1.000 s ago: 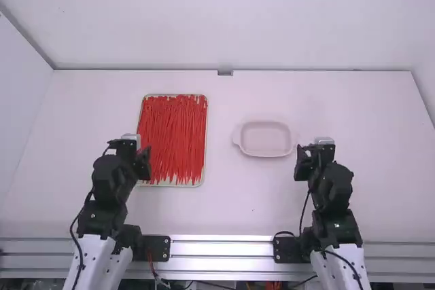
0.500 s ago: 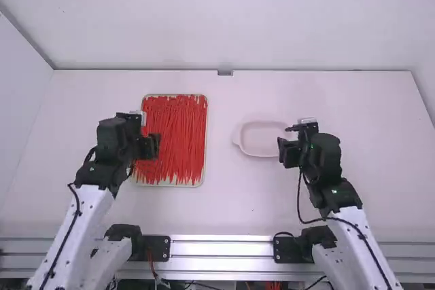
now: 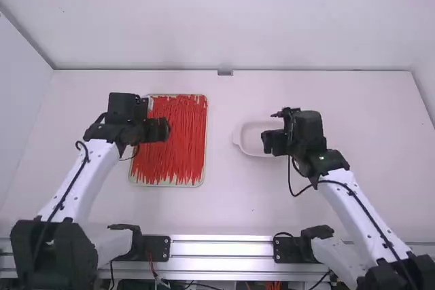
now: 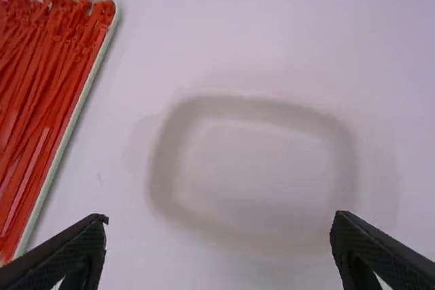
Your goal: Fasten the cable tie
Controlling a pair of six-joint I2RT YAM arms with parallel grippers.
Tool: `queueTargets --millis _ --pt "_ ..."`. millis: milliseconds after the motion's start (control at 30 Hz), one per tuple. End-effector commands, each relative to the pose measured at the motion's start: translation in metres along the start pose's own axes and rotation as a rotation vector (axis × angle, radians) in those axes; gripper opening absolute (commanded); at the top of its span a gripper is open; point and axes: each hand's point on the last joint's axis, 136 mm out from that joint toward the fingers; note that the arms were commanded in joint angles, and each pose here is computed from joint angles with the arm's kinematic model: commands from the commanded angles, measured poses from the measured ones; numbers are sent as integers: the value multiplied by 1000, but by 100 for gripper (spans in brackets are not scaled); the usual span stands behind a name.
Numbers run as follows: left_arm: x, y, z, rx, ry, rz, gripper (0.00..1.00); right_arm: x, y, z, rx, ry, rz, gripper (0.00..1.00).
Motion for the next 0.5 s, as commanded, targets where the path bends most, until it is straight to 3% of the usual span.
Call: queueTargets --millis 0,300,467 --pt "-11 7 1 -23 5 -11 92 -11 8 0 -18 6 52 92" --pt "-29 11 14 -31 4 -20 98 2 13 6 -7 112 161 98" --pt "-41 11 16 -27 -29 -8 99 7 29 1 -39 128 80 99"
Point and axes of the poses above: each hand's point on the last joint's axis, 136 mm out from that joint toward the fingers, its own z axis out along the fingers, its own y axis along the line the jaws close on, x = y × z, and after that the axes turned 6 degrees about z, right-handed
